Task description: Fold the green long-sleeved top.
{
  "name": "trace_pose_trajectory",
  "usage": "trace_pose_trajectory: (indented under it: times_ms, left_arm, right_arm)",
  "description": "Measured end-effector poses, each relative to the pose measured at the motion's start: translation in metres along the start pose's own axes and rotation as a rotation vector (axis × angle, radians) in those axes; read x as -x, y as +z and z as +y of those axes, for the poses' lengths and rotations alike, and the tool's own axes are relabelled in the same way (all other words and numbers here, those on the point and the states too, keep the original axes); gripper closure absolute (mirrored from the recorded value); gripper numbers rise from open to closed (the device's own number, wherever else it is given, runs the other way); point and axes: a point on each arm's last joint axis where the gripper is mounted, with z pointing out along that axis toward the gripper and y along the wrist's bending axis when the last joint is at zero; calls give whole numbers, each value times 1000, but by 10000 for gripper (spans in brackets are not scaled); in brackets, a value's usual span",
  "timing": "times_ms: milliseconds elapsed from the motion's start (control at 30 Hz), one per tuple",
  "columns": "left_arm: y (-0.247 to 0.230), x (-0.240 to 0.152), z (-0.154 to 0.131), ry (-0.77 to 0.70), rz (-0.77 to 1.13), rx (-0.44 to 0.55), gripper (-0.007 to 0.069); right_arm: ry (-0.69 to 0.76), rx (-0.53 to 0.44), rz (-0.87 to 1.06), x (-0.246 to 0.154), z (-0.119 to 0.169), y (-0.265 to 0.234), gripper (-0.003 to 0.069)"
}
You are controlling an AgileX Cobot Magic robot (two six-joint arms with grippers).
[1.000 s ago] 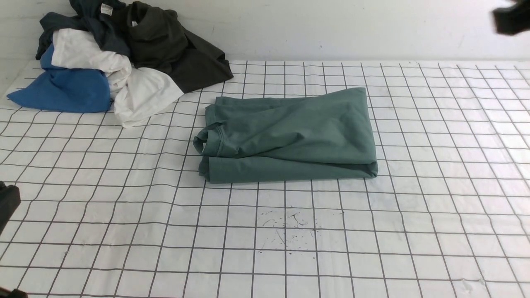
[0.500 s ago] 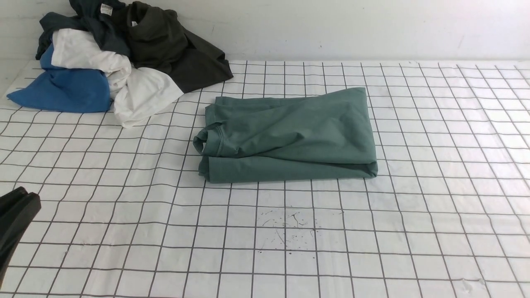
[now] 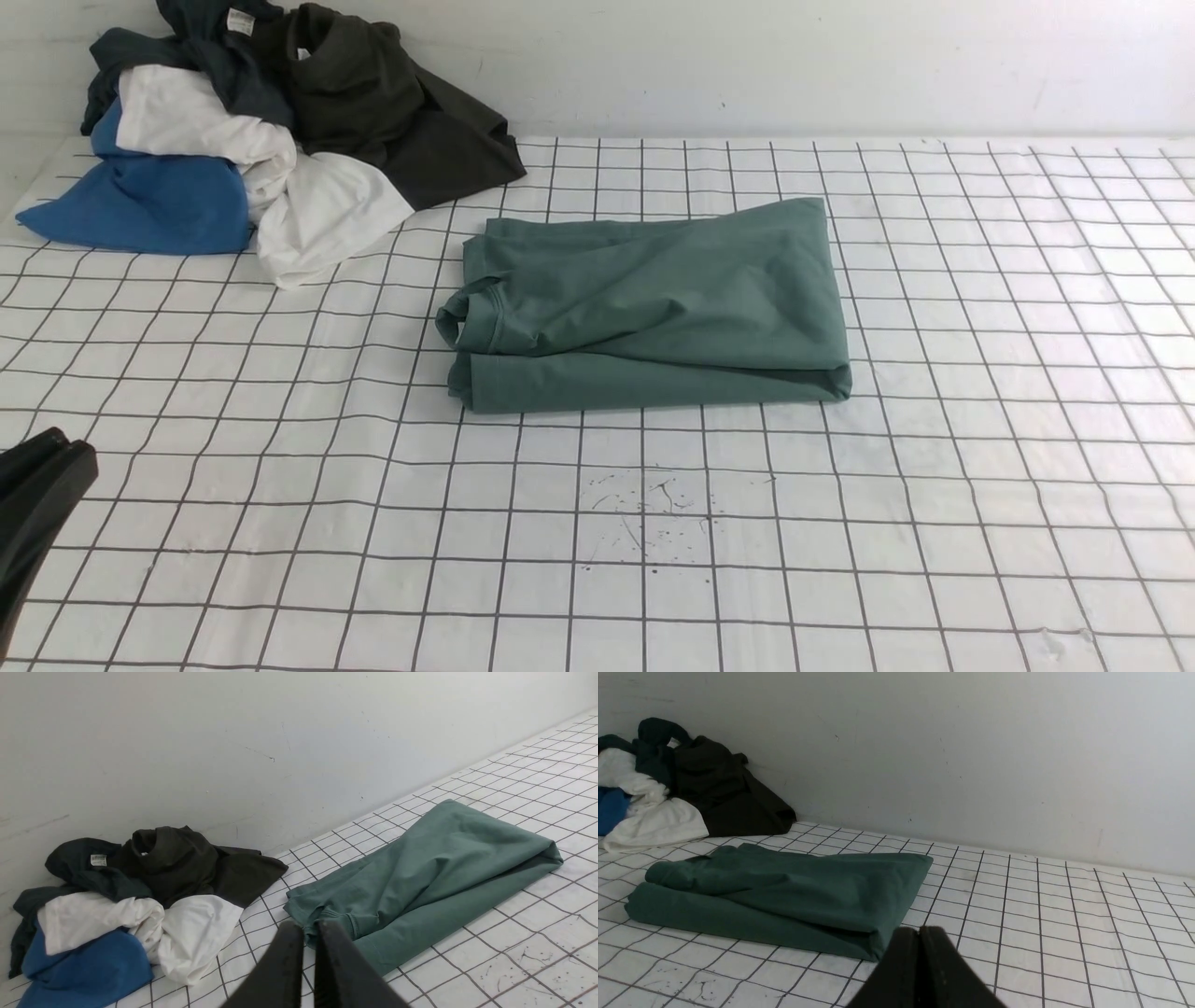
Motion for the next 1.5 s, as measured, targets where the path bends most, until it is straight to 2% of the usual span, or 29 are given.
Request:
trace_pose_trajectory:
  times_ms: [167, 267, 400, 533, 633, 1300, 1400, 1500]
  left_arm:
    - [0, 0, 0, 0, 0, -1, 599]
    - [0, 0, 0, -1, 1, -2, 599]
    - [0, 0, 0, -2, 1, -2, 599]
    - [0, 0, 0, -3, 2, -2, 599]
    - [0, 0, 0, -3, 2, -3, 599]
    - [-1, -1, -1, -3, -2, -5, 599]
    - [-5, -5, -2, -1, -20, -1, 599]
    - [-15, -25, -6, 6, -46, 31, 599]
  right_arm:
    - [-50, -12, 31, -6, -1, 1, 670]
    - [-70, -47, 77, -25, -1, 4, 670]
    - [55, -151, 114, -44, -4, 6, 671]
    - [103, -240, 173, -50, -8, 4, 671]
    - [118, -270, 206, -52, -9, 4, 671]
    - [116, -279, 213, -53, -10, 3, 671]
    - [117, -279, 213, -53, -10, 3, 671]
    - [117, -279, 213, -53, -10, 3, 671]
